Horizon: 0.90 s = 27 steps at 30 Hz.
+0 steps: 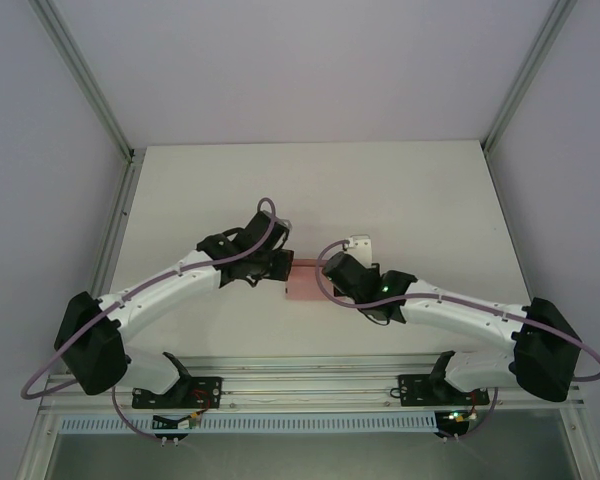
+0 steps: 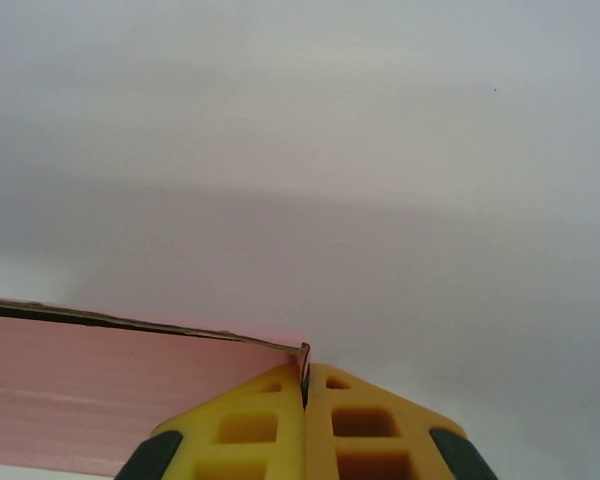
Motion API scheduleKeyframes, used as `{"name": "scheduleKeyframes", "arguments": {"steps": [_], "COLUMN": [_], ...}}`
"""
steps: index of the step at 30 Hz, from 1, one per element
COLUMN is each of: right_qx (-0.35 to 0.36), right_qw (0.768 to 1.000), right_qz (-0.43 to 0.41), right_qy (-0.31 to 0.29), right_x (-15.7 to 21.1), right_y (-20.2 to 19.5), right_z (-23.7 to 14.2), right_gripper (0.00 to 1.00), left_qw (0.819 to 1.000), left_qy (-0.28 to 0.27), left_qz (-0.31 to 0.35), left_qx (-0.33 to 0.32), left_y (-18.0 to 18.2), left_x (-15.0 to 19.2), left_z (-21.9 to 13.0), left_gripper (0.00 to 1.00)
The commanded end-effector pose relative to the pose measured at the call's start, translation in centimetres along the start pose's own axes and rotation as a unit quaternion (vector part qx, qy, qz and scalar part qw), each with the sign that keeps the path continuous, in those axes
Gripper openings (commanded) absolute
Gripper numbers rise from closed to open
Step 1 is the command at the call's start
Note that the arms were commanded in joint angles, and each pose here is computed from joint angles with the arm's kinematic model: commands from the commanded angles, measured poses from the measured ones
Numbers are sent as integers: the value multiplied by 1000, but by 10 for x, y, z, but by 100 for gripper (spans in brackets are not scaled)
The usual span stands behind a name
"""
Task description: Assemble paper box
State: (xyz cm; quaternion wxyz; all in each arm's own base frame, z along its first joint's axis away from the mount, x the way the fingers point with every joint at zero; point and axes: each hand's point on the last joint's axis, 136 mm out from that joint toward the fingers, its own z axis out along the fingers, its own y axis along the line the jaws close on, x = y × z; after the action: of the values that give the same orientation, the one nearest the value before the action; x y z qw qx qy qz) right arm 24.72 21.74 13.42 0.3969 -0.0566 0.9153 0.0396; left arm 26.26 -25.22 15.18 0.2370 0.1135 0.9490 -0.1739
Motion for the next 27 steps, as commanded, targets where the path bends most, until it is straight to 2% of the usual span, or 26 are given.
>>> {"name": "scheduleKeyframes", "arguments": {"steps": [1, 7, 11, 16, 22, 27], "right_qx": [-26, -25, -26, -33, -65, -105], "right_qw": [1000, 1000, 1000, 999, 998, 994], "right_qz": [8, 15, 15, 14, 12, -14], "right_qy": [3, 6, 8, 2, 1, 7], "right_x": [3, 6, 9, 14, 26, 56], "right_y": [17, 15, 16, 14, 16, 19], "right_z": [-1, -2, -1, -2, -5, 0], "right_gripper": [0, 0, 0, 0, 0, 0], "left_qw": [1000, 999, 999, 999, 998, 999], "left_qy": [-3, -10, 4, 18, 42, 44], "left_qz": [-20, -44, -48, -23, 15, 19], "left_qx": [24, 10, 23, 17, 34, 20], "left_y": [-20, -12, -15, -5, -1, 15], "left_x": [-7, -6, 2, 23, 66, 88], "left_z": [4, 6, 13, 15, 22, 26], "left_gripper": [0, 0, 0, 0, 0, 0]}}
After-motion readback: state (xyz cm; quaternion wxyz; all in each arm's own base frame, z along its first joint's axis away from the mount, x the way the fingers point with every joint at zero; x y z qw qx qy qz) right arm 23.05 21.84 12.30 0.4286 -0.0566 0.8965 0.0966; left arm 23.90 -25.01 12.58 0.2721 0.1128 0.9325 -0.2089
